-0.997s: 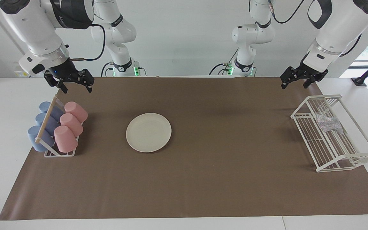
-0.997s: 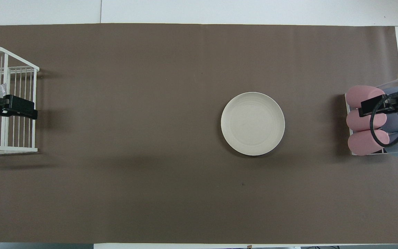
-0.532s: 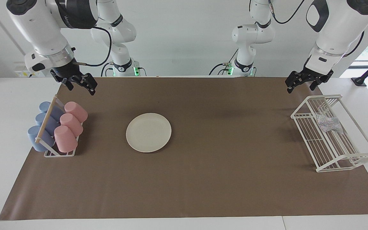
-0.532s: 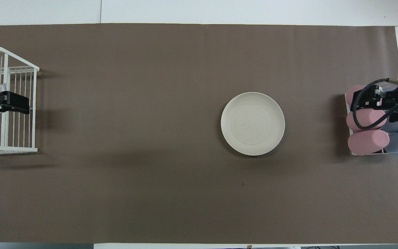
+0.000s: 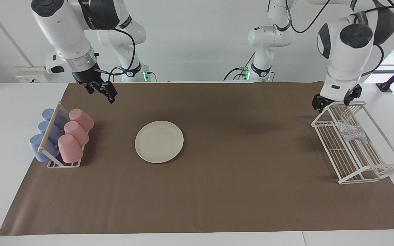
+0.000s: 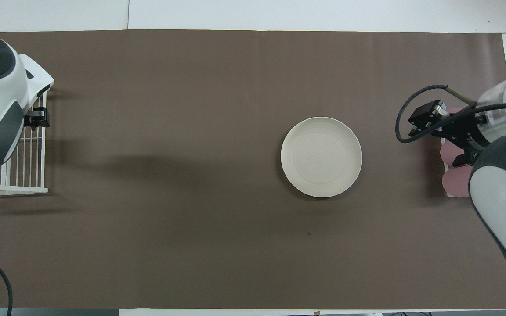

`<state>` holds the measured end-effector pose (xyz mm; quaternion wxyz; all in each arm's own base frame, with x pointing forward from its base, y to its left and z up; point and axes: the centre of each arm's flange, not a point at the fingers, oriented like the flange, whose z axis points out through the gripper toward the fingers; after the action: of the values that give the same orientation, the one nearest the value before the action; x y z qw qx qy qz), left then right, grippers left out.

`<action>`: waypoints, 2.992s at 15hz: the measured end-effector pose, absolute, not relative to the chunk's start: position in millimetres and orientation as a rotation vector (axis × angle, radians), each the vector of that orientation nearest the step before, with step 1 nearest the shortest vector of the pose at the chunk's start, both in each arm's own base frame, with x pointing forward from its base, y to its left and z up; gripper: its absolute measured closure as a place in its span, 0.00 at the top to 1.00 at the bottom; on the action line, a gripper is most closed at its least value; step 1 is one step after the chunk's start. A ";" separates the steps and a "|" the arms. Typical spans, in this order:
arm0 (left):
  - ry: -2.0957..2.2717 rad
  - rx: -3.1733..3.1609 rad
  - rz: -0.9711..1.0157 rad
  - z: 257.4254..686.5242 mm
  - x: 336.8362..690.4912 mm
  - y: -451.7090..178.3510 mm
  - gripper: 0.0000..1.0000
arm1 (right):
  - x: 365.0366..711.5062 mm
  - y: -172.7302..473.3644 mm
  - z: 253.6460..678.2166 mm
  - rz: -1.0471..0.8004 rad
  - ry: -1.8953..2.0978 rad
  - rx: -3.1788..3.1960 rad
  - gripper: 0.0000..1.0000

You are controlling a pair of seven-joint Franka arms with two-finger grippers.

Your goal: Wipe plate with sponge

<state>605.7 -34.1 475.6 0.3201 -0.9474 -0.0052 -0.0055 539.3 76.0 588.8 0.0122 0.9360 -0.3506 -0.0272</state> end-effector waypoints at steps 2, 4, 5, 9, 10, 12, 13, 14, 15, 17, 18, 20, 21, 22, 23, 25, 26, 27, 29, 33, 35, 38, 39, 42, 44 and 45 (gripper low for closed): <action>0.021 -2.367 -0.030 453.5 616.3 -27.8 1.00 | 534.6 102.8 589.2 -0.079 -1.267 2.841 1.00; 0.014 -2.264 -0.043 430.7 620.0 -21.3 1.00 | 528.2 130.6 590.0 -0.072 -1.407 2.770 1.00; 0.011 -2.236 -0.043 420.2 619.9 -19.8 1.00 | 524.4 144.4 590.4 -0.072 -1.470 2.738 1.00; -0.005 -2.216 -0.049 411.0 619.3 -18.8 1.00 | 512.8 181.8 590.5 -0.125 -1.662 2.654 1.00; -0.006 -2.216 -0.050 411.4 619.3 -18.7 1.00 | 509.2 192.6 590.5 -0.138 -1.699 2.636 1.00; -0.011 -2.216 -0.052 411.5 619.2 -18.6 1.00 | 502.5 221.0 590.5 -0.178 -1.792 2.598 1.00; -0.017 -2.215 -0.053 410.5 618.7 -18.2 0.96 | 500.9 234.9 590.5 -0.209 -1.854 2.569 1.00; -0.030 -2.214 -0.054 408.1 617.6 -17.5 0.96 | 500.9 247.0 591.2 -0.238 -1.908 2.540 1.00; -0.044 -2.213 -0.054 404.6 615.9 -16.9 0.92 | 501.9 258.5 591.3 -0.257 -1.945 2.516 1.00; -0.059 -2.212 -0.055 399.2 613.6 -16.6 0.86 | 502.0 285.4 588.4 -0.272 -1.994 2.471 1.00; -0.063 -2.212 -0.055 398.4 613.2 -16.6 0.86 | 500.6 301.0 586.3 -0.272 -2.011 2.451 1.00; -0.073 -2.212 -0.060 398.6 613.2 -16.3 0.81 | 496.5 331.7 582.0 -0.269 -2.025 2.436 1.00; -0.078 -2.212 -0.063 398.9 613.2 -16.2 0.75 | 494.9 341.3 580.1 -0.269 -2.021 2.437 1.00; -0.079 -2.212 -0.065 399.4 613.2 -16.3 0.64 | 494.6 346.0 579.3 -0.268 -2.018 2.438 1.00; -0.080 -2.213 -0.068 400.0 613.2 -16.4 0.48 | 495.8 346.5 579.4 -0.267 -2.019 2.439 1.00; -0.079 -2.215 -0.074 401.2 613.4 -17.3 0.27 | 496.4 346.0 579.7 -0.267 -2.022 2.438 1.00; -0.078 -2.216 -0.076 401.5 613.5 -18.1 0.15 | 496.1 346.5 580.0 -0.266 -2.021 2.439 1.00; -0.077 -2.217 -0.080 402.0 613.7 -18.8 0.05 | 495.9 346.9 580.4 -0.266 -2.020 2.441 1.00; -0.079 -2.218 -0.086 404.1 614.0 -19.6 0.03 | 495.8 347.5 581.0 -0.265 -2.021 2.444 1.00; -0.161 -2.286 -0.105 434.2 619.9 -25.1 0.03 | 487.7 357.2 582.3 -0.268 -1.996 2.465 1.00; -0.263 -2.409 -0.072 469.4 621.2 -37.5 0.03 | 478.5 365.4 584.6 -0.269 -1.971 2.486 1.00; -0.416 -2.672 0.018 527.6 613.8 -61.5 0.03 | 468.8 371.6 585.7 -0.271 -1.950 2.499 1.00; -0.461 -2.771 0.055 542.3 609.3 -69.6 0.03 | 468.2 371.0 585.0 -0.271 -1.949 2.497 1.00; -0.595 -3.095 0.178 576.4 595.5 -86.4 0.03 | 468.1 370.6 584.6 -0.272 -1.949 2.496 1.00; -0.687 -3.276 0.274 590.8 590.4 -85.5 0.03 | 467.4 370.0 586.6 -0.271 -1.951 2.499 1.00; -0.725 -3.350 0.326 593.3 589.9 -83.4 0.03 | 467.0 369.8 587.8 -0.269 -1.953 2.502 1.00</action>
<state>589.9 -83.4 593.3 -0.1502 -0.9620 -0.2081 0.0937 467.0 369.8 587.8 -0.0220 0.7852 -0.6130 -0.0846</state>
